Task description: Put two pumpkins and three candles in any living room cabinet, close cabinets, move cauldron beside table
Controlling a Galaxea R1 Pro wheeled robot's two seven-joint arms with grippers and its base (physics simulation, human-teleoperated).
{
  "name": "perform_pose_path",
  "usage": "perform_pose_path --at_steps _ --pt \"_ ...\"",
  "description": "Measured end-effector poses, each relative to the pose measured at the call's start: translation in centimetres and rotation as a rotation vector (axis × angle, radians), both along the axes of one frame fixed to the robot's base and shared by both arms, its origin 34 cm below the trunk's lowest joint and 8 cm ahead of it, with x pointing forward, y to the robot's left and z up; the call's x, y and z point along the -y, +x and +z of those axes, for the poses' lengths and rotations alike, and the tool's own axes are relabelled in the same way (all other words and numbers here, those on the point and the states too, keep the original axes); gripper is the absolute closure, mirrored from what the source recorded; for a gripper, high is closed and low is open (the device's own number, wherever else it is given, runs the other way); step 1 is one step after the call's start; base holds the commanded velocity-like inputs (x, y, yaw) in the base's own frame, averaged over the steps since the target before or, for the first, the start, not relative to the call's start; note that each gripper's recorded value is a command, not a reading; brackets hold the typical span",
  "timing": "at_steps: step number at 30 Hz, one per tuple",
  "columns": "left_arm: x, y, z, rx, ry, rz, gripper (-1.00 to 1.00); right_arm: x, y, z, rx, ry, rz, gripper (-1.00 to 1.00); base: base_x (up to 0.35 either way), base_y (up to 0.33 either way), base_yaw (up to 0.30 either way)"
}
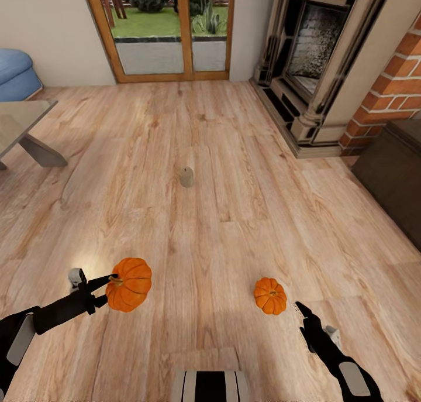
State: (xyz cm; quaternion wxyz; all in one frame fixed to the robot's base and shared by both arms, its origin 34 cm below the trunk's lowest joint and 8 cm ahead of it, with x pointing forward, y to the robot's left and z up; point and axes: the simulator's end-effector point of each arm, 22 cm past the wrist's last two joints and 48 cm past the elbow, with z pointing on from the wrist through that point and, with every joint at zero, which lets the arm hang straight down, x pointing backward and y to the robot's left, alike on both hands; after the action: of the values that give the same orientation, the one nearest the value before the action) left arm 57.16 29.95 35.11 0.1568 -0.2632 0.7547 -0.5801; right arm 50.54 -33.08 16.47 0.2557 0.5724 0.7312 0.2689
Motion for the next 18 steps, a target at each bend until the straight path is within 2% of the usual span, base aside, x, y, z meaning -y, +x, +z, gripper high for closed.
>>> perform_pose_path --at_steps 2,8,13,18 --pt "0.0 -0.2 -0.4 -0.009 0.0 0.0 1.0 0.4 -0.1 0.1 0.03 0.008 0.004 -1.0 0.0 0.0 0.0" --pt "0.1 -0.6 -1.7 -0.033 -0.002 0.0 1.0 -0.1 -1.9 -1.4 0.009 0.039 0.001 -1.0 0.0 0.0 0.0" --pt "0.1 -0.9 -2.7 -0.053 -0.002 0.001 1.0 1.2 -2.8 -2.2 -0.017 0.02 0.013 -1.0 0.0 0.0 0.0" --pt "0.1 -1.2 -3.8 -0.074 -0.001 0.001 1.0 1.5 -3.5 -3.0 -0.036 0.017 0.013 -1.0 0.0 0.0 0.0"
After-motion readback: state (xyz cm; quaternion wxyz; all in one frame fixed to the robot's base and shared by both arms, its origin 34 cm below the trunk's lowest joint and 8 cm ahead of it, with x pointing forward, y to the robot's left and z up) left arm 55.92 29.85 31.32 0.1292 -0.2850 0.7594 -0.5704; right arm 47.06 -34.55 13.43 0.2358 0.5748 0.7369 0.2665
